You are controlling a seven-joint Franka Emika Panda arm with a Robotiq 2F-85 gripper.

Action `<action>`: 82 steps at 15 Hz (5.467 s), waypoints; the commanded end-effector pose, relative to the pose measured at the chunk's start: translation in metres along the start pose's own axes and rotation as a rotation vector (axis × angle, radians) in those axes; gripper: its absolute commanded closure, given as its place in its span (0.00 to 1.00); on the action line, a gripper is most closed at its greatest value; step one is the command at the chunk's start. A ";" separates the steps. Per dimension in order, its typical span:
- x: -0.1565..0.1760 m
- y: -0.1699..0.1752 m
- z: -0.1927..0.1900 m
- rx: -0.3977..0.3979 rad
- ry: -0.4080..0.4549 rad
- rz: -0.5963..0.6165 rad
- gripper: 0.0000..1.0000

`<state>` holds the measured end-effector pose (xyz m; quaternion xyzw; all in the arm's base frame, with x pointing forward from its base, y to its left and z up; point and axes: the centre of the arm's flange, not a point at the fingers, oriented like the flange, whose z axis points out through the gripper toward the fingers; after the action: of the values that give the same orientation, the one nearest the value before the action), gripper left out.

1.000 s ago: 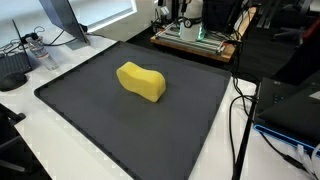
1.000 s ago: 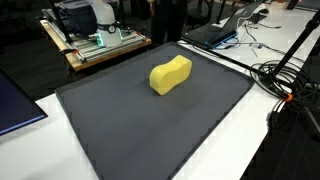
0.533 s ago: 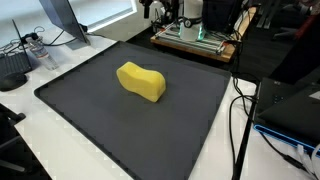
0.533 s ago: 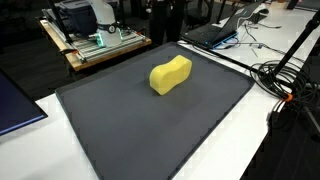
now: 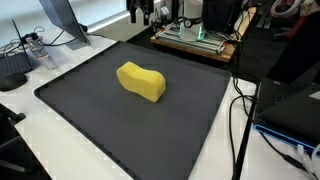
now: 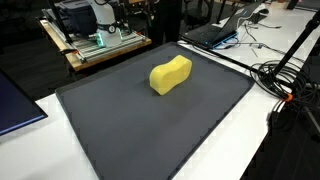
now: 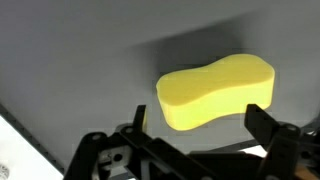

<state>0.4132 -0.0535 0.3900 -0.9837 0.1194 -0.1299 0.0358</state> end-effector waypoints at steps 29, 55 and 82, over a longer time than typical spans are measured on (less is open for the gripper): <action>0.246 -0.033 -0.006 -0.128 -0.321 0.264 0.00; 0.229 -0.242 0.029 -0.351 -0.363 0.007 0.00; 0.031 -0.304 0.016 -0.312 -0.295 -0.286 0.00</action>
<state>0.5788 0.2580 0.4057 -0.9863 0.0144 0.0806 -0.1429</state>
